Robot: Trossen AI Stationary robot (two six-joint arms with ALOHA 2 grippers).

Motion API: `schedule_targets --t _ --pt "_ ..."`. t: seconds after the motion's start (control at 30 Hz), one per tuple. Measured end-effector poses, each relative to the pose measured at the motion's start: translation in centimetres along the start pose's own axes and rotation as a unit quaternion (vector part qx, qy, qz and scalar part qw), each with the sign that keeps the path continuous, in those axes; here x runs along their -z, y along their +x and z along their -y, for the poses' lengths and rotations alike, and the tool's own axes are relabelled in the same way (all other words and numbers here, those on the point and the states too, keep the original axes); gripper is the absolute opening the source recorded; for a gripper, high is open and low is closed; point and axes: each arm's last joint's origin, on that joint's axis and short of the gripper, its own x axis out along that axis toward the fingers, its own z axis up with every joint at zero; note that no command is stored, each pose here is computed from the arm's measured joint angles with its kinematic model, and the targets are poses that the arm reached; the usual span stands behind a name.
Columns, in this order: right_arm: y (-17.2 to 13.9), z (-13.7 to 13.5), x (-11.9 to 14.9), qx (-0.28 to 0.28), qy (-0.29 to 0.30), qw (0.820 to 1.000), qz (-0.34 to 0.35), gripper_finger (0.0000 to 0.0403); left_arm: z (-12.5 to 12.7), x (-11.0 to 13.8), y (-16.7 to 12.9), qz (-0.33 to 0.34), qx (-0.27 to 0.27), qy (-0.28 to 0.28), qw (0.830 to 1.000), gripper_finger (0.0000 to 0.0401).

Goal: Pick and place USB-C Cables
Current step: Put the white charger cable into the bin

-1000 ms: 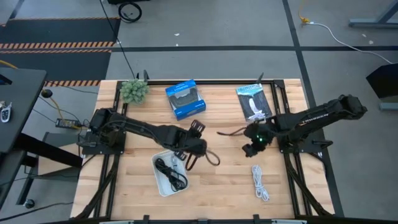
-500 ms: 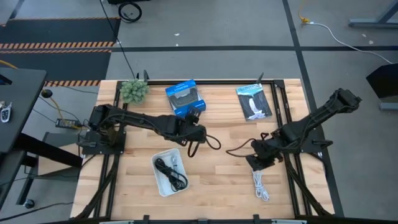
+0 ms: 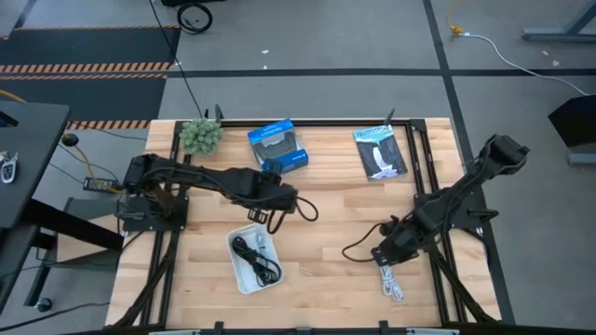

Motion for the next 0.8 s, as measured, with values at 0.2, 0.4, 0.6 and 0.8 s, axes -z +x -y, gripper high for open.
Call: schedule_targets --t 0.2,0.4,0.6,0.8 --pt "2.3 -1.0 -0.2 0.004 -0.008 1.000 0.021 0.0162 0.6 1.0 -3.6 0.048 -0.002 -0.038 0.998 0.0172" --pt "3.4 -3.1 -0.3 -0.104 -0.023 0.990 0.090 0.0162 1.3 2.1 -6.5 0.092 0.001 -0.062 0.994 0.0172" --pt "5.4 -5.3 -0.5 -0.192 -0.024 0.972 0.130 0.0162 2.8 3.6 -9.2 0.108 0.017 -0.076 0.991 0.0172" --pt "6.8 -7.5 -0.9 -0.294 -0.032 0.940 0.170 0.0162 4.4 4.2 -11.1 0.136 0.027 -0.072 0.988 0.0172"
